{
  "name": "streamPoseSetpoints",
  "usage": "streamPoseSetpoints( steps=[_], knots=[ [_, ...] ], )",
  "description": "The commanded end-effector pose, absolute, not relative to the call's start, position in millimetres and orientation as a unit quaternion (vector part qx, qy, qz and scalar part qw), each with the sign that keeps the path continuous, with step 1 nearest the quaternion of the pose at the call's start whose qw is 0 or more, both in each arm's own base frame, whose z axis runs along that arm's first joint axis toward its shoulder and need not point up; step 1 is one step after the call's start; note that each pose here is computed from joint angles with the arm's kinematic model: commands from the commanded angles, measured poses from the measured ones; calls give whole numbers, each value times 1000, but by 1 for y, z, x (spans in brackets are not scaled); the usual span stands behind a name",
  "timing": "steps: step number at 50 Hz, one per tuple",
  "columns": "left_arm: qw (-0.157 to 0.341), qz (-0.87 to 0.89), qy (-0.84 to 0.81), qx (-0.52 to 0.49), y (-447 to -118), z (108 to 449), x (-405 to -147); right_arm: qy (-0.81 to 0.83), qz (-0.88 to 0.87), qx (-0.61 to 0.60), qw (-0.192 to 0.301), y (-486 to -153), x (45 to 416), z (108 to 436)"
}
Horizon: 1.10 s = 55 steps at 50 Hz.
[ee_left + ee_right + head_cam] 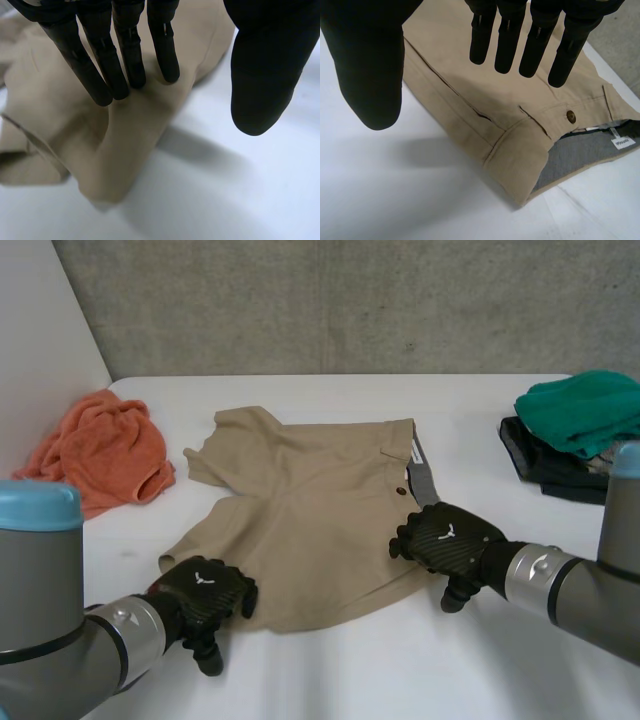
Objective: Fold the laundry.
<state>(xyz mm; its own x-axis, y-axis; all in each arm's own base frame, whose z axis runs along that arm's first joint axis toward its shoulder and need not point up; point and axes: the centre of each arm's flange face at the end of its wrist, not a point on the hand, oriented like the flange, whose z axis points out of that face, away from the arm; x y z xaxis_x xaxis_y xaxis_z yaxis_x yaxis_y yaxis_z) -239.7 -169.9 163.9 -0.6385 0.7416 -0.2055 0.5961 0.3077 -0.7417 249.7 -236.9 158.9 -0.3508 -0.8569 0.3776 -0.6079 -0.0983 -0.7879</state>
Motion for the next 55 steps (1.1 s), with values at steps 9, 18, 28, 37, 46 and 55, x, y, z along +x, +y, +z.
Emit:
streamPoseSetpoints(
  steps=[9,18,28,37,46,55],
  knots=[
    [23,468,-804,-367,-219,139,-226,662,-555,-497,81,-268,255,116],
    [0,488,-789,-373,-227,135,-228,675,-564,-471,66,-268,255,121],
    [-31,528,-764,-371,-239,138,-230,703,-535,-461,81,-255,249,140],
    [-58,525,-748,-402,-249,125,-231,732,-487,-467,97,-240,244,143],
    [-71,549,-725,-409,-260,123,-236,733,-486,-467,96,-240,243,143],
    [-107,574,-689,-428,-275,122,-233,730,-489,-469,88,-238,241,156]
  ],
)
